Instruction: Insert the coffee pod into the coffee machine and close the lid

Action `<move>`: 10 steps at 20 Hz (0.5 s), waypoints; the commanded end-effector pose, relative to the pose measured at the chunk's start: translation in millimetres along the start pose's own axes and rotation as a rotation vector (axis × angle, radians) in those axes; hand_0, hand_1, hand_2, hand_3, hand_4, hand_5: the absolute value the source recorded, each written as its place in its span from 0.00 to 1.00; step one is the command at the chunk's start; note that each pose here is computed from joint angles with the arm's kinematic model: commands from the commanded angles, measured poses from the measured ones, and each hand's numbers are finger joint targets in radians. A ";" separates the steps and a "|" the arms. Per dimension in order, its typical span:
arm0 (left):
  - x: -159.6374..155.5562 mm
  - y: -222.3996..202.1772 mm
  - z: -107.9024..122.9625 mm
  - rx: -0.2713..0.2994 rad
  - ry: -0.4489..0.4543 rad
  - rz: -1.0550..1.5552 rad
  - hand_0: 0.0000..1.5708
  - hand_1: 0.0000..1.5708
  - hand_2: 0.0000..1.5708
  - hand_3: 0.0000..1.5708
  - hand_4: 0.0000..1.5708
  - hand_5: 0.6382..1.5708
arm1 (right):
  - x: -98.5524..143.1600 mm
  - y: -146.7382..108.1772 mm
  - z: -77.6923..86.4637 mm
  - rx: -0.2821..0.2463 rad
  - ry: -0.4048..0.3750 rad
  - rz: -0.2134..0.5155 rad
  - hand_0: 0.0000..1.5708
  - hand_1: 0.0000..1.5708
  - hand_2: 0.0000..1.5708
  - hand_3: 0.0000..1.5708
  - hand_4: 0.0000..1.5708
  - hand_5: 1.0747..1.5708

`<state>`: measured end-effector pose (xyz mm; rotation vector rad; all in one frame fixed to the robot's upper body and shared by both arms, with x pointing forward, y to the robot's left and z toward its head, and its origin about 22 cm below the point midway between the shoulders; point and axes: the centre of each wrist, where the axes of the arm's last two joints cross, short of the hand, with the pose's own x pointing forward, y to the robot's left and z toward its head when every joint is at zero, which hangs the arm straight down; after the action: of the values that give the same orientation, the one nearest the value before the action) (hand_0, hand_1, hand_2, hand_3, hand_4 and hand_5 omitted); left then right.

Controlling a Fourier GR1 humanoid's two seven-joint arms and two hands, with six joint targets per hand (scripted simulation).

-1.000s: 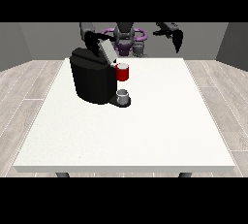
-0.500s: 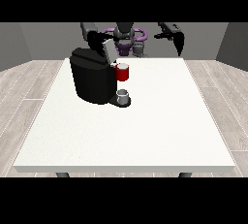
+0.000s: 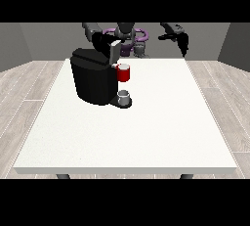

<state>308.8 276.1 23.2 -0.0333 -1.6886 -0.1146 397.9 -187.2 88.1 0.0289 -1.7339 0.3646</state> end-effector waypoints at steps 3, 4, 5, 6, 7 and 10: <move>-3.1 -1.5 6.4 -0.025 0.001 0.007 0.00 0.00 0.00 0.00 0.09 1.00 | 4.2 17.2 -8.3 0.014 -0.032 0.069 0.00 0.00 0.00 0.00 0.11 1.00; -3.2 -5.8 -1.6 -0.009 0.007 0.011 0.00 0.00 0.00 0.00 0.10 1.00 | 20.7 19.9 -16.8 0.031 -0.059 0.101 0.00 0.00 0.00 0.00 0.08 1.00; 3.0 6.9 -1.2 -0.017 0.008 0.021 0.00 0.00 0.00 0.00 0.08 1.00 | 15.9 19.2 -16.3 0.014 -0.051 0.103 0.00 0.00 0.00 0.00 0.09 1.00; 6.7 -3.5 -3.1 -0.030 0.003 0.005 0.00 0.00 0.00 0.00 0.09 1.00 | 26.7 -1.3 -21.0 0.037 -0.053 0.122 0.00 0.00 0.00 0.00 0.08 1.00; -2.2 -10.3 3.6 -0.030 0.019 0.013 0.00 0.00 0.00 0.00 0.12 1.00 | 13.3 30.7 -15.4 0.030 -0.041 0.099 0.00 0.00 0.00 0.00 0.09 1.00; -16.0 15.8 2.2 0.007 -0.031 0.020 0.00 0.00 0.00 0.00 0.00 1.00 | 41.1 28.8 -27.1 0.049 -0.093 0.098 0.00 0.00 0.00 0.00 0.07 1.00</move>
<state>307.6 280.0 18.4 -0.0555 -1.6962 -0.1156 406.5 -162.6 104.7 -0.0188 -1.7926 0.4592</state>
